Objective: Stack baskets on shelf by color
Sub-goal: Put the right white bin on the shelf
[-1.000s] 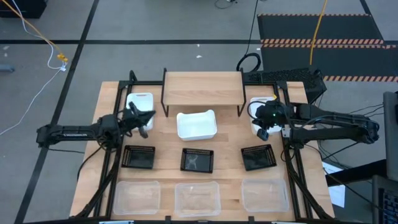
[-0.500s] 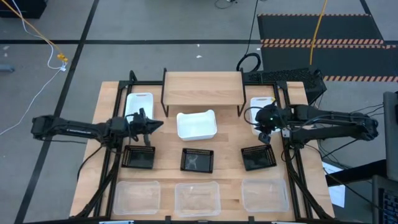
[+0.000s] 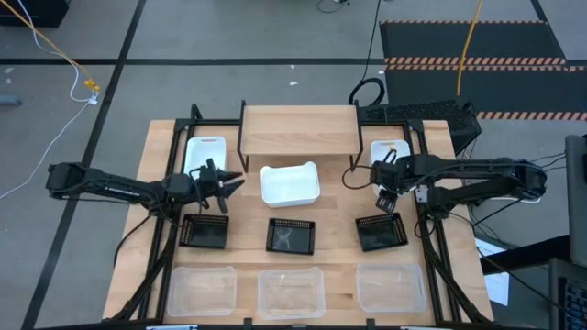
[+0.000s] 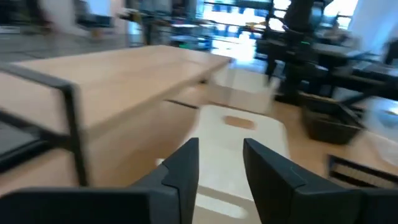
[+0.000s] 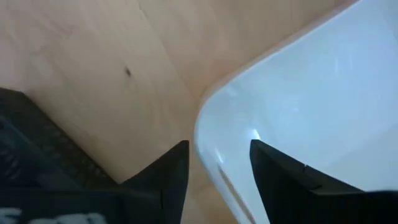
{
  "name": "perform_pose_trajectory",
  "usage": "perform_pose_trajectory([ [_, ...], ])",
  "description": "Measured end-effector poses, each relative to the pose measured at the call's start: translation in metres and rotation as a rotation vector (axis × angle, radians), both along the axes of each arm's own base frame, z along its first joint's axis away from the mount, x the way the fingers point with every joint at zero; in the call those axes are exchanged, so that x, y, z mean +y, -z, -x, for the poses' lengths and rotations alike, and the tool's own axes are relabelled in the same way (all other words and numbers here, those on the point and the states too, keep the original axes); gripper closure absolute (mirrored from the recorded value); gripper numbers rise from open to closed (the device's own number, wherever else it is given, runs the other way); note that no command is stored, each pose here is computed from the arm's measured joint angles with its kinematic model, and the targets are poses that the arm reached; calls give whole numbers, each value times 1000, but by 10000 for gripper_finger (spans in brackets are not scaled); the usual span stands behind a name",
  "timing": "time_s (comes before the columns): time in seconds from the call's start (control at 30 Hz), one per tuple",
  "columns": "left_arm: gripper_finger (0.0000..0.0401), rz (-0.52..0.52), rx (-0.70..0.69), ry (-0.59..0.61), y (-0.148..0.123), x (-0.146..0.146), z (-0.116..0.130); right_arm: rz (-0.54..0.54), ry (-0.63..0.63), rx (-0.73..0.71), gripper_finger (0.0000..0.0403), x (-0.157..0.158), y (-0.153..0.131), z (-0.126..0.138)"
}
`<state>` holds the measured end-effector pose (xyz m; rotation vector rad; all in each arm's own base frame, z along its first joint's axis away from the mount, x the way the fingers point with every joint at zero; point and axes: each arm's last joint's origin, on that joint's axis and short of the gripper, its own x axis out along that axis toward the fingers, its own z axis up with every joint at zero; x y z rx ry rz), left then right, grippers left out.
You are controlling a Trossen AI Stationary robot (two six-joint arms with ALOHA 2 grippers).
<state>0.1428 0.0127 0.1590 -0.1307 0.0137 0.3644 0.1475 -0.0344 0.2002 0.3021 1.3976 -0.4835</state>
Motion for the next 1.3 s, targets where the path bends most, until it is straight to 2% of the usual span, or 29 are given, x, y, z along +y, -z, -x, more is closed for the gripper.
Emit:
perform_pose_trajectory([
  [0.1,266,-14,-49,-33,-9,6,-1,-46,15,-7,282,-3,0,1],
  [0.27,265,-57,-90,-6,-38,14,-11,-82,40,-6,386,-3,0,3],
  [0.43,265,-140,26,-12,-63,20,-20,-67,85,12,393,-2,-11,11],
  [0.53,265,-202,75,-27,-79,24,-23,15,104,-26,398,-5,-35,14],
  [0.73,265,-349,42,-70,-111,30,-25,350,117,-172,401,-18,-103,13],
  [0.87,265,-362,24,-94,-119,33,-24,508,98,-251,402,-32,-142,5],
  [1.0,265,-380,35,-112,-119,36,-23,548,18,-346,402,-46,-176,-14],
  [1.13,265,-463,38,-156,-122,41,-21,589,-106,-358,402,-68,-201,-46],
  [1.23,265,-500,56,-190,-123,46,-19,588,-138,-294,402,-91,-207,-74],
  [1.3,265,-487,66,-208,-122,50,-18,509,-177,-254,402,-101,-199,-93],
])
